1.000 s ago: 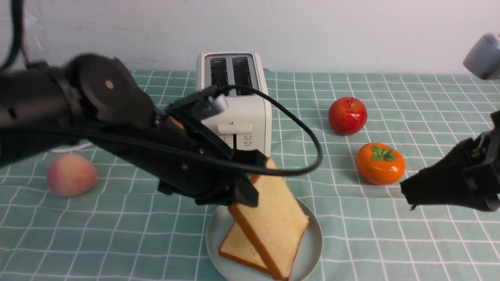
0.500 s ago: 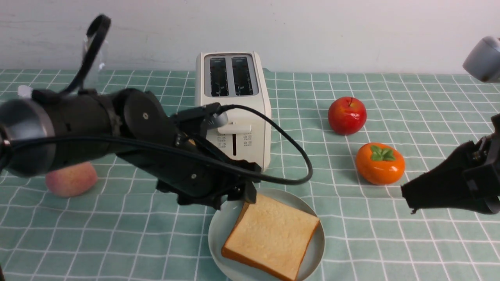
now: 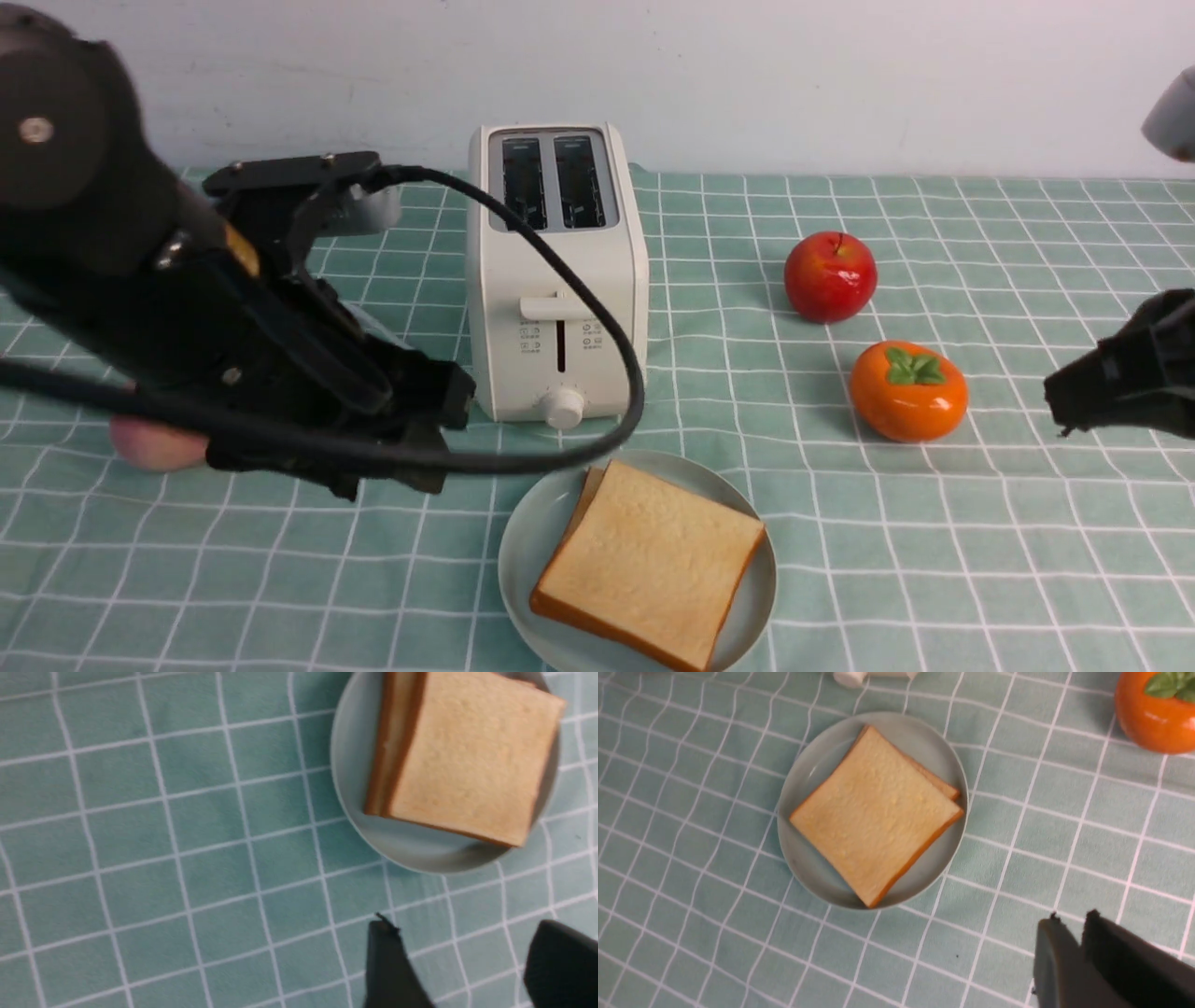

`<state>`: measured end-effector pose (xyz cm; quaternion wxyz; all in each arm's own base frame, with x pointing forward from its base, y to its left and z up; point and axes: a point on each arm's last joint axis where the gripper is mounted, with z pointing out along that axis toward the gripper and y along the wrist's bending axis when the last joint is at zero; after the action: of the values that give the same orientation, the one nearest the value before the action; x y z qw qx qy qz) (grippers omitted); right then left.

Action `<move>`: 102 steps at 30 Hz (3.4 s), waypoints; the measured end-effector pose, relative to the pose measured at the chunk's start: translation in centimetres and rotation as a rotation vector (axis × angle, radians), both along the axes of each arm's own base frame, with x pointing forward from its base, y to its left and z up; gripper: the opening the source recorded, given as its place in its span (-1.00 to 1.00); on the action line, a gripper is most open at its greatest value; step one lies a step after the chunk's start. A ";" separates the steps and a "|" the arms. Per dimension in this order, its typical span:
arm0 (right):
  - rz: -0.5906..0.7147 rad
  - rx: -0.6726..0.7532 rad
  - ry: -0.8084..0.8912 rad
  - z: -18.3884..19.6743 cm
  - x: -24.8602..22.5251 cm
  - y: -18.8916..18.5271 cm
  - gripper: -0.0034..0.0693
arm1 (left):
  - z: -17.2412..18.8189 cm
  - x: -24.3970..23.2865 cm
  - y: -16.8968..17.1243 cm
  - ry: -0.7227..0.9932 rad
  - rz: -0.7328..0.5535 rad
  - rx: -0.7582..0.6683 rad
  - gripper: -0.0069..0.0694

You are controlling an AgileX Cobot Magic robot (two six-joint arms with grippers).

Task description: Take toasted bread from bread machine on blue coffee table place on plate.

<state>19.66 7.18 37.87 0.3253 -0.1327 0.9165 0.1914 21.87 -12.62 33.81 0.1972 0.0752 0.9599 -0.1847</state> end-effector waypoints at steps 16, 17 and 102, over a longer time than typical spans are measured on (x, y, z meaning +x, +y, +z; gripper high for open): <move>-0.090 0.052 -0.374 -2.0 -8.0 -2.5 -0.96 | 1.6 -12.2 5.3 -0.209 0.017 -0.216 -0.86; -0.104 0.046 -0.433 -4.0 -9.3 -3.0 -0.96 | 1.2 -13.5 5.9 -0.209 0.043 -0.244 -0.86; -0.392 0.087 -0.969 -13.4 -13.6 -6.4 -0.84 | -16.9 -16.7 12.4 -0.769 0.514 0.011 -0.78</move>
<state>6.10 0.78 24.44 0.7467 -0.0184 0.6599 0.0813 5.21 -0.17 16.91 0.5779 -0.1009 0.8055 -0.0833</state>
